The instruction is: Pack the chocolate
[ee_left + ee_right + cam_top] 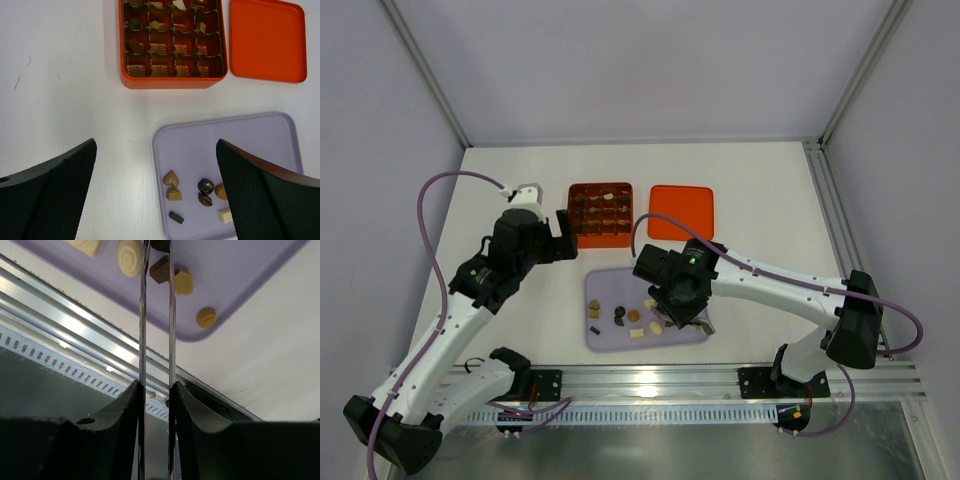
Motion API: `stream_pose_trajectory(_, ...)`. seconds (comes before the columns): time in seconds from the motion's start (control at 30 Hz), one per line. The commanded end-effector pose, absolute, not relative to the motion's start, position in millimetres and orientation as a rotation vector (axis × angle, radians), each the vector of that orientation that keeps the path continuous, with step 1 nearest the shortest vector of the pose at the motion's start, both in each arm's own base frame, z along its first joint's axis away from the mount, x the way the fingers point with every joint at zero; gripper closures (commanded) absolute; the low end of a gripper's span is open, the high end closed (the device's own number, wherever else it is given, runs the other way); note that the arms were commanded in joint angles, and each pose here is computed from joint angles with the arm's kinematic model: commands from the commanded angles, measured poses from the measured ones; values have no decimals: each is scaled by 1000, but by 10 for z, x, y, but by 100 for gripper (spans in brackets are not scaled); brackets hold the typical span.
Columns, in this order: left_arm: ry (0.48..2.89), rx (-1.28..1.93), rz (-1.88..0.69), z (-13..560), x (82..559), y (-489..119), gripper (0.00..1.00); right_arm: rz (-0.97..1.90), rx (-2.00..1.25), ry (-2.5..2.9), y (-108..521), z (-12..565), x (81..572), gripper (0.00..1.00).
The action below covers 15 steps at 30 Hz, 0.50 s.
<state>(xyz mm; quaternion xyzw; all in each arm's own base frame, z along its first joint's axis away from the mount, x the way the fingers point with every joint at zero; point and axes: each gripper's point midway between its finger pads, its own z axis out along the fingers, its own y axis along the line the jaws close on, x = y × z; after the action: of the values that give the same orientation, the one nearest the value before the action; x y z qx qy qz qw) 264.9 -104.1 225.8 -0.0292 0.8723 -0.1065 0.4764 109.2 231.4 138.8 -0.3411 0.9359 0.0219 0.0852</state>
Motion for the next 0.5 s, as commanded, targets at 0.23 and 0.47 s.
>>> stream_pose_trajectory(0.23,2101,-90,-279,2318,2689,-1049,0,45,-998,2711,2335,1677,1225,73)
stream_pose_trajectory(0.47,2101,-89,-280,2315,2685,-1051,0,58,-945,2659,2359,1889,1458,73)
